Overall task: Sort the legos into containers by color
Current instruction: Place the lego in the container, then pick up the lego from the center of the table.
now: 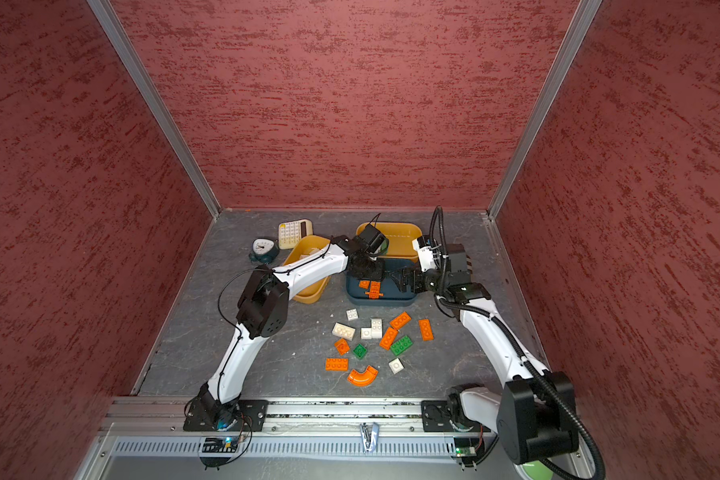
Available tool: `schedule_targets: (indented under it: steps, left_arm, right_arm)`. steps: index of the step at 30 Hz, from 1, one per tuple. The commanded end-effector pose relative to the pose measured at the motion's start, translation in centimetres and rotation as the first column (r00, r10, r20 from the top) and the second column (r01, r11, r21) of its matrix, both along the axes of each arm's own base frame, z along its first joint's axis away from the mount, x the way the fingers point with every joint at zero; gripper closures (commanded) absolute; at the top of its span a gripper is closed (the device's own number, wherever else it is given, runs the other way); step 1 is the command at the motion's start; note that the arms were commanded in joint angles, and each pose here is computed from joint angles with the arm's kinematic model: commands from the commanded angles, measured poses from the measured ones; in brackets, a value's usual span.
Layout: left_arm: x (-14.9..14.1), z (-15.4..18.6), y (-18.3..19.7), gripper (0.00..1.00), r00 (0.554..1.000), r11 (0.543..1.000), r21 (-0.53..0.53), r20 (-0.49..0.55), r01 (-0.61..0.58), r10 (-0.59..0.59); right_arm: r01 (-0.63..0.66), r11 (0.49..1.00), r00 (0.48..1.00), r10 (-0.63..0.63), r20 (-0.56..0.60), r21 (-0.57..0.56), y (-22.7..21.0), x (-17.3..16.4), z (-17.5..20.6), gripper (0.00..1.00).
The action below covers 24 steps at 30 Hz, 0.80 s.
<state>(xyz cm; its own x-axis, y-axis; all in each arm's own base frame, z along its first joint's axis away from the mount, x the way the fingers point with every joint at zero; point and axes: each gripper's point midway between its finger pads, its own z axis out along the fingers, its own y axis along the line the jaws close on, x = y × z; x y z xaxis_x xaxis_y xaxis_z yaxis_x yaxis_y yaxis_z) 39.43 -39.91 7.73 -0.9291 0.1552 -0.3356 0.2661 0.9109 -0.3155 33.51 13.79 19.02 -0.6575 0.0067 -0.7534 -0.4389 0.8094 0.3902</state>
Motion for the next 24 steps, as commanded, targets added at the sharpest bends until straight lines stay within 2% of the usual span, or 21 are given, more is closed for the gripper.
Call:
schedule_targets:
  steps: [1, 7, 17, 24]
  left_arm:
    - [-0.9, 4.2, 0.1, 0.48, 0.998, 0.999, -0.027, 0.052, 0.024, -0.022]
    - [-3.3, 6.1, 2.7, 0.44, 0.997, 0.999, 0.034, 0.079, 0.018, -0.020]
    - [-12.3, 3.6, 8.5, 0.40, 0.999, 0.988, 0.152, -0.011, -0.040, 0.042]
    - [-16.6, 1.7, 10.2, 0.39, 0.985, 0.984, 0.102, -0.085, -0.143, 0.152]
  right_arm:
    - [-0.007, 1.000, 1.000, 0.007, 0.015, -0.014, -0.2, 0.1, 0.0, 0.01]
    - [-0.020, 1.000, 1.000, 0.020, 0.014, 0.003, 0.1, -0.2, 0.2, 0.01]
    - [-0.083, 0.993, 0.996, 0.084, -0.008, 0.090, 1.5, -1.3, 0.1, 0.01]
    - [-0.101, 0.988, 0.994, 0.104, -0.019, 0.113, 2.2, -1.5, -0.1, 0.01]
